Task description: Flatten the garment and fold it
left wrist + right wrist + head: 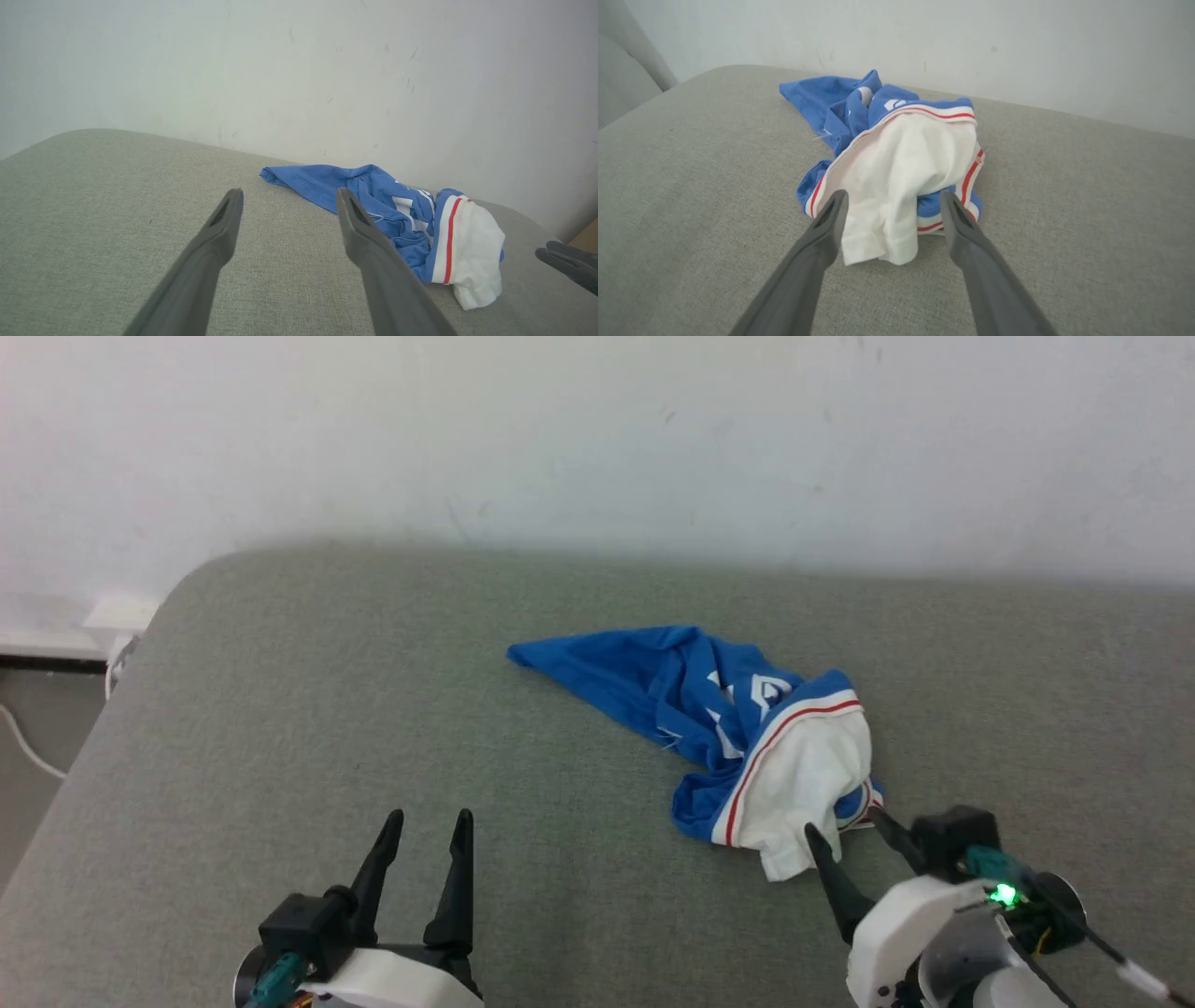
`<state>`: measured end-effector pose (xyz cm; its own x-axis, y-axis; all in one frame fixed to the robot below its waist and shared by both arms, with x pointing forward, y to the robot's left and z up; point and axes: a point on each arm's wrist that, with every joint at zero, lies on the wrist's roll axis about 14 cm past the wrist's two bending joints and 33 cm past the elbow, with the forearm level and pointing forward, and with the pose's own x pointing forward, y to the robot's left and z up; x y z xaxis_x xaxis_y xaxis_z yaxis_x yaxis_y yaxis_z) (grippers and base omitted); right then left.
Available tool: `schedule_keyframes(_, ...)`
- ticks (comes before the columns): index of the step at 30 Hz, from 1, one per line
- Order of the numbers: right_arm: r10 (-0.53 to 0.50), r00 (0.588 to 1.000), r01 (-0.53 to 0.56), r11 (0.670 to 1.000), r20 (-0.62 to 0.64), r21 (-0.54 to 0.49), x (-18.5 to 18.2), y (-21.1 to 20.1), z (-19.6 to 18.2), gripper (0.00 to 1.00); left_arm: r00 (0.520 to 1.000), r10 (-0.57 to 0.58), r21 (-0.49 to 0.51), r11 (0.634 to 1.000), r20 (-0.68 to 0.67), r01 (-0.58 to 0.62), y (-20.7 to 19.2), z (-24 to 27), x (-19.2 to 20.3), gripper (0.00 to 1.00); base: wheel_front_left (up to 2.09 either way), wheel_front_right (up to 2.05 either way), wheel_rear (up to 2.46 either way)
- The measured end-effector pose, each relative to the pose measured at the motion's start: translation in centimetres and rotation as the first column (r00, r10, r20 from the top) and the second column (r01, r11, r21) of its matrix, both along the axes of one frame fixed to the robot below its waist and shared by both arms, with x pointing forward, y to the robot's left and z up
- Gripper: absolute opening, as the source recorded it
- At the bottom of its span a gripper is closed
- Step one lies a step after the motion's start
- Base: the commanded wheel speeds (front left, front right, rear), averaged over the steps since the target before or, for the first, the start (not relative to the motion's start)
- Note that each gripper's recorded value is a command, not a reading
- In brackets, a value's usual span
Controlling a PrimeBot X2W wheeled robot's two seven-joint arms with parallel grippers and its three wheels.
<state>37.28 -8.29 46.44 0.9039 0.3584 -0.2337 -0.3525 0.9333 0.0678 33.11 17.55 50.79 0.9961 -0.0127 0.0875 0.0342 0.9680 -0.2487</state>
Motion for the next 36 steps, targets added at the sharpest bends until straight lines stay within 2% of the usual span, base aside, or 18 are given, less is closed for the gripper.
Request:
schedule_keyframes(3, 0.056, 0.986, -0.066, 0.996, -0.154, -0.056, 0.3, 0.9, -2.3, 1.0, 1.0, 0.015, 0.007, 1.0, -0.009, -0.015, 0.5, -0.3, 0.1, 1.0, 0.0, 0.0, 0.0)
schedule_keyframes(7, 0.084, 0.944, -0.129, 0.984, -0.318, -0.123, 0.8, 1.1, -4.6, 1.0, 0.998, 0.044, 0.009, 0.999, -0.038, -0.043, 1.3, -1.3, 0.0, 1.0, 0.0, 0.0, 0.0)
schedule_keyframes(14, 0.127, 0.885, -0.216, 0.964, -0.448, -0.155, 2.0, 2.4, -6.6, 1.0, 0.995, 0.077, 0.014, 0.997, -0.067, -0.076, 2.5, -2.1, 0.3, 1.0, 0.0, 0.0, 0.0)
schedule_keyframes(15, 0.129, 0.88, -0.224, 0.961, -0.457, -0.16, 2.2, 2.5, -6.9, 0.79, 0.994, 0.082, 0.015, 0.997, -0.073, -0.081, 2.7, -2.2, 0.3, 1.0, 0.0, 0.0, 0.0)
schedule_keyframes(16, 0.131, 0.873, -0.234, 0.958, -0.47, -0.167, 2.3, 2.5, -7.3, 0.35, 0.993, 0.086, 0.016, 0.996, -0.079, -0.085, 2.8, -2.4, 0.2, 1.0, 0.0, 0.0, 0.0)
schedule_keyframes(17, 0.135, 0.867, -0.244, 0.954, -0.479, -0.173, 2.3, 2.6, -7.7, 0.0, 0.992, 0.089, 0.015, 0.996, -0.085, -0.088, 2.9, -2.6, 0.2, 1.0, 0.0, 0.0, 0.0)
schedule_keyframes(19, 0.154, 0.859, -0.273, 0.945, -0.489, -0.181, 2.3, 3.1, -8.1, 0.0, 0.991, 0.093, 0.015, 0.996, -0.092, -0.092, 3.0, -2.8, 0.2, 1.0, 0.0, 0.0, 0.0)
schedule_keyframes(23, 0.216, 0.848, -0.315, 0.94, -0.484, -0.132, 1.9, 5.3, -7.8, 0.0, 0.989, 0.108, 0.013, 0.994, -0.102, -0.107, 3.4, -3.0, 0.0, 1.0, 0.0, 0.0, 0.0)
schedule_keyframes(29, 0.368, 0.842, -0.416, 0.908, -0.395, -0.042, -0.1, 10.7, -4.6, 0.0, 0.99, 0.11, 0.01, 0.994, -0.09, -0.11, 3.4, -2.7, -0.4, 1.0, 0.0, 0.0, 0.0)
schedule_keyframes(33, 0.463, 0.807, -0.496, 0.868, -0.367, 0.004, -2.7, 14.1, -3.2, 0.0, 0.992, 0.109, 0.005, 0.994, -0.07, -0.109, 3.4, -2.1, -0.9, 1.0, 0.0, 0.0, 0.0)
schedule_keyframes(36, 0.539, 0.764, -0.568, 0.823, -0.355, 0.026, -5.2, 16.6, -2.9, 0.0, 0.992, 0.11, 0.002, 0.994, -0.056, -0.11, 3.4, -1.8, -1.1, 1.0, 0.0, 0.0, 0.0)
